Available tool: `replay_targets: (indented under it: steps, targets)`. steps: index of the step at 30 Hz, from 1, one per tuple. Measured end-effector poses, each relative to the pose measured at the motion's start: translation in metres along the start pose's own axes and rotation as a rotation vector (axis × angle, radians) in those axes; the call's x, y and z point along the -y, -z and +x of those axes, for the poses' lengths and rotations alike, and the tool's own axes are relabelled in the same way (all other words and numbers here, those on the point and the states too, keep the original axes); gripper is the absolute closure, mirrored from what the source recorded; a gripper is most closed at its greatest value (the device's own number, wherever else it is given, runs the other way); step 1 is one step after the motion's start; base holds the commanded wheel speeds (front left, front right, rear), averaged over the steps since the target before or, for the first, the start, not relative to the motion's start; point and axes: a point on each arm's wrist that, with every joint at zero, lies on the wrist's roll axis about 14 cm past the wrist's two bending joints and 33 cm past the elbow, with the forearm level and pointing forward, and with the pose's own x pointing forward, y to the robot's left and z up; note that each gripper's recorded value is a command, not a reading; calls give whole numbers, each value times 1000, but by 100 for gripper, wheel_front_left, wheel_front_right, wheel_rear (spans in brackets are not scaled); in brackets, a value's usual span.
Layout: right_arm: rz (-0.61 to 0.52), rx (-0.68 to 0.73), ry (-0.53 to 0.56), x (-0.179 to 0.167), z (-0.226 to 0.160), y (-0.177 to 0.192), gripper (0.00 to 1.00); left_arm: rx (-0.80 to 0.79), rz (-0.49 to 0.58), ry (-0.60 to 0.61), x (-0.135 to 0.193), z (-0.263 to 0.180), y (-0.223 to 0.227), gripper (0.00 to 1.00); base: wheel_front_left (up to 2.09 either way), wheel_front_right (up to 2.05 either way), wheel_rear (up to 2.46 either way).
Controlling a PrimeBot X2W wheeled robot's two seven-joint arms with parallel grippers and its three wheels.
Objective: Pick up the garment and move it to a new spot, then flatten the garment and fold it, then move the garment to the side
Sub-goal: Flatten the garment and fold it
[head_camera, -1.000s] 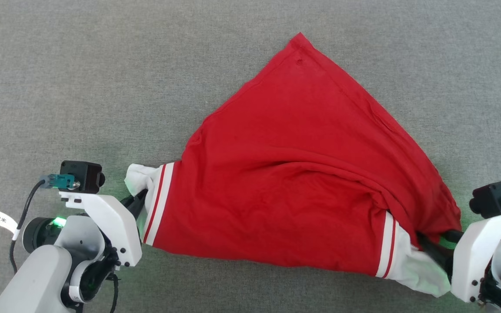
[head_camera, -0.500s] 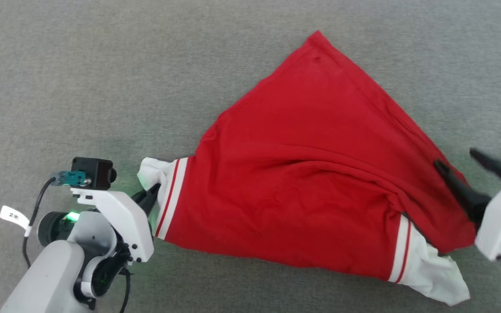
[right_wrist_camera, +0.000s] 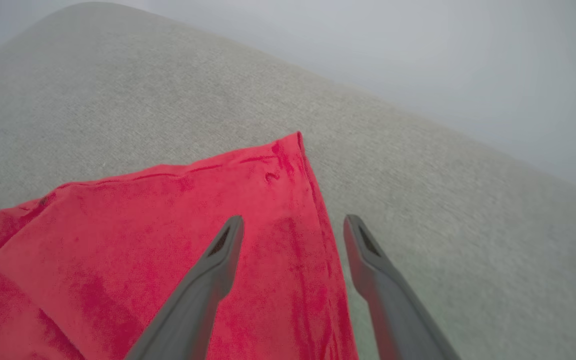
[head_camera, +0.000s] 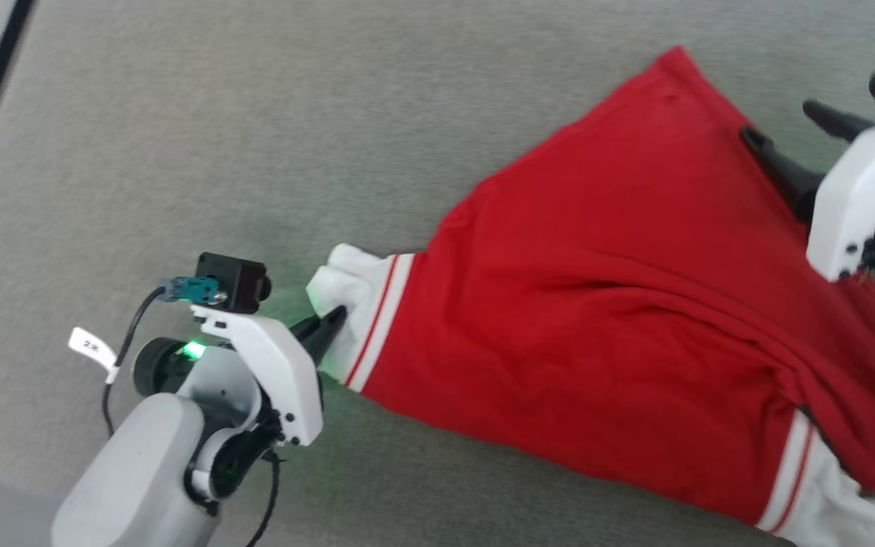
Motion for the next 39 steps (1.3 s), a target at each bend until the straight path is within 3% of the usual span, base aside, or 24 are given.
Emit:
replay_targets:
  steps: [11, 19, 21, 30, 39]
  targets:
    - [-82, -222, -45, -6, 85, 14, 0, 5, -50, -42, -17, -9, 11, 100, 0, 0, 0]
    - [-92, -530, -64, -10, 100, 50, 0, 3, -74, -50, -23, -5, 17, 100, 0, 0, 0]
    - [-75, -583, -67, -9, 96, 54, 100, 2, -75, -51, -24, -4, 18, 100, 0, 0, 0]
    - [-59, -523, -57, -3, 82, 42, 100, 1, -21, -40, -30, -2, 3, 100, 0, 0, 0]
    - [-59, -295, 9, 29, 35, -7, 100, 95, 108, -83, -42, -7, -72, 100, 0, 0, 0]
